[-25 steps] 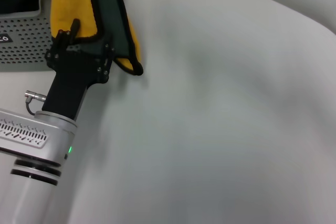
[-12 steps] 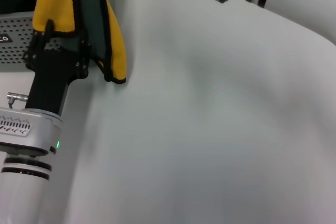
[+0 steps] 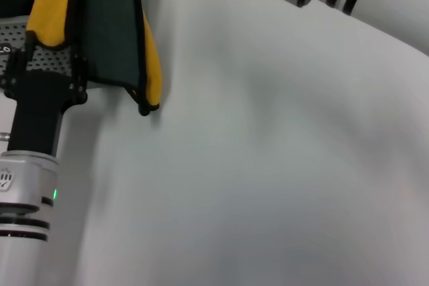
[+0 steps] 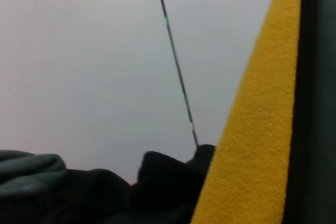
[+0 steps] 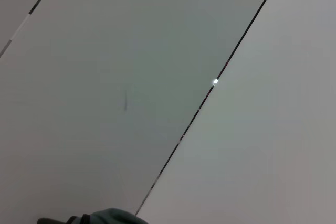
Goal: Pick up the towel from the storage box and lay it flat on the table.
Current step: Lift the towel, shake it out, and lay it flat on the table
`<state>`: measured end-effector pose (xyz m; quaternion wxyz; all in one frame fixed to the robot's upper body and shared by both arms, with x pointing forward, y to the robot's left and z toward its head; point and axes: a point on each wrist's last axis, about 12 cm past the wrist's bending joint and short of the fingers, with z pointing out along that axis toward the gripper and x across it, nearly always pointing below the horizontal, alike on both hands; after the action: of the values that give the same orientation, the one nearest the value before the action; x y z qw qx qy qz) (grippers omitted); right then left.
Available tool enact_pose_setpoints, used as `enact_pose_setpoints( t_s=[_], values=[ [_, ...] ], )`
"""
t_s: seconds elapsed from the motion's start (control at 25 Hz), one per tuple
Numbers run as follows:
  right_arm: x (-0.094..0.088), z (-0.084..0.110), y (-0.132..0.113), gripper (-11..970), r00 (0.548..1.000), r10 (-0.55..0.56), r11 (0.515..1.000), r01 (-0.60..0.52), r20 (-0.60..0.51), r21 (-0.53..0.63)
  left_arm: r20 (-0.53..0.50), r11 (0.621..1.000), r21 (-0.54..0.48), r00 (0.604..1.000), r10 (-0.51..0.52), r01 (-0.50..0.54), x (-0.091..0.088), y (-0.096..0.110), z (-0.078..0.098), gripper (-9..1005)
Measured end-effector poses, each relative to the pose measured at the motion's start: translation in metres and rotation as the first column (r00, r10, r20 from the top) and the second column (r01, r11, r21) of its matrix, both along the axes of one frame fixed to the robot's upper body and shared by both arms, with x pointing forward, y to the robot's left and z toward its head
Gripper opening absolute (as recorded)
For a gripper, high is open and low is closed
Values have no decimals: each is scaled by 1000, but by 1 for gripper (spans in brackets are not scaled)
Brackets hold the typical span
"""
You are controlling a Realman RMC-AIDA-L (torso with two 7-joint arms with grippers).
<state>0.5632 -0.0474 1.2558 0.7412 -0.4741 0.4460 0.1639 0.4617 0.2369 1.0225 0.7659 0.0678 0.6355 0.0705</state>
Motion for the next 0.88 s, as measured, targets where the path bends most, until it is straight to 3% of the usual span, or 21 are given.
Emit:
enact_pose_setpoints(
  t_s=[0.6,0.88],
  values=[
    [2,-1,-10,38,999,-33,999,33,-5,12,18,999,-22,999,41,-40,-14,8,-2,582],
    [10,-1,-15,39,998,-66,998,66,-10,10,74,997,-1,995,-73,74,-21,-9,3,582]
  ],
)
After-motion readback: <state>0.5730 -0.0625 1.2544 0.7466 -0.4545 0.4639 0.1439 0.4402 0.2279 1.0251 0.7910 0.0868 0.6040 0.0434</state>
